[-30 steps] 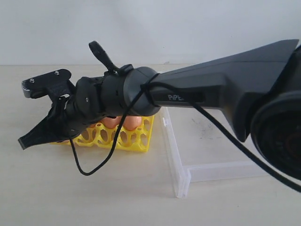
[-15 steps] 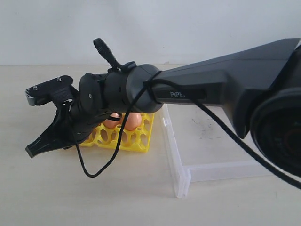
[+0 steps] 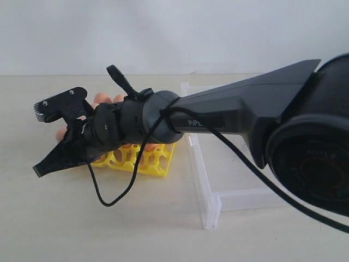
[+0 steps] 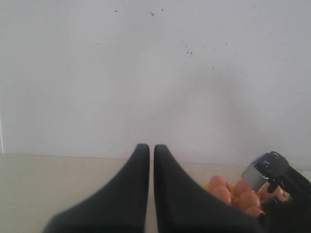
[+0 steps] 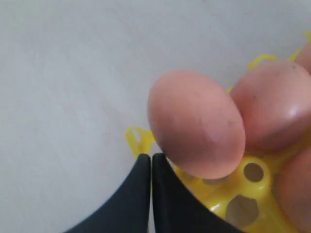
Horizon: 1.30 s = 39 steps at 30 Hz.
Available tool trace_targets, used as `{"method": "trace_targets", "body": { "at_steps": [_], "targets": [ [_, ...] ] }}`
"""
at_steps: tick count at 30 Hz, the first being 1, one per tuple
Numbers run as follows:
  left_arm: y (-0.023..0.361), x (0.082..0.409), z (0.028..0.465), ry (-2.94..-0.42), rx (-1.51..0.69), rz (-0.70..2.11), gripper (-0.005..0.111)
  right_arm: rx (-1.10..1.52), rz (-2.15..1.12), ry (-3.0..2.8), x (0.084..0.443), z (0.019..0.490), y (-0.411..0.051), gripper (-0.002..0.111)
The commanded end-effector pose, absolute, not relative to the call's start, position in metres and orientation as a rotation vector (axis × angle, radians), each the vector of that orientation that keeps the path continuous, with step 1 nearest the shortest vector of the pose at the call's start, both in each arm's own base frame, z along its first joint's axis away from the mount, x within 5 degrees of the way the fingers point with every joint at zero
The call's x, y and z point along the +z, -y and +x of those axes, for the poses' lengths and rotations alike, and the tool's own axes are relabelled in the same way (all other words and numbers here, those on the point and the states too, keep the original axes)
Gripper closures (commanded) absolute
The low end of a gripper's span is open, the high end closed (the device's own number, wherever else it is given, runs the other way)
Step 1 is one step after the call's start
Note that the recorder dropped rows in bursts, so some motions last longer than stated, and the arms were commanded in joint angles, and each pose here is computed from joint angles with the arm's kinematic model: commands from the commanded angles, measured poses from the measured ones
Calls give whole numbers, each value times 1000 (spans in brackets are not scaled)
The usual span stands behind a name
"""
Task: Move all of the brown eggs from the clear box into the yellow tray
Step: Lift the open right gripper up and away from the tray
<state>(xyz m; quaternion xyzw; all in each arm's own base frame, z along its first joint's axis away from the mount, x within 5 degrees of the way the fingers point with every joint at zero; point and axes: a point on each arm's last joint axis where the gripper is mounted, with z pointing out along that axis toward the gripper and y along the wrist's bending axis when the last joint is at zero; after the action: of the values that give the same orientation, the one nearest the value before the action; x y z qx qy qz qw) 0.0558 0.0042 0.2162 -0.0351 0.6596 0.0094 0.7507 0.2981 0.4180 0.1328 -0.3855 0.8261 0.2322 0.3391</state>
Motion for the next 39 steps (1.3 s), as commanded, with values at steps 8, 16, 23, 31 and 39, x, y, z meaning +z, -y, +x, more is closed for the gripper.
{"method": "trace_targets", "body": {
  "at_steps": [8,16,23,31,39],
  "targets": [
    [-4,218,55,-1432,18,-76,103,596,-1060,-2166,143,295,-415,109],
    [-4,218,55,-1432,18,-76,103,601,-1112,-2208,152,288,-413,109],
    [-4,218,55,-1432,18,-76,103,629,-1042,-2037,188,289,-418,109],
    [-4,218,55,-1432,18,-76,103,528,-1164,-1949,192,290,-415,109],
    [-4,218,55,-1432,18,-76,103,240,-1443,-1884,231,282,-390,109]
  ]
}}
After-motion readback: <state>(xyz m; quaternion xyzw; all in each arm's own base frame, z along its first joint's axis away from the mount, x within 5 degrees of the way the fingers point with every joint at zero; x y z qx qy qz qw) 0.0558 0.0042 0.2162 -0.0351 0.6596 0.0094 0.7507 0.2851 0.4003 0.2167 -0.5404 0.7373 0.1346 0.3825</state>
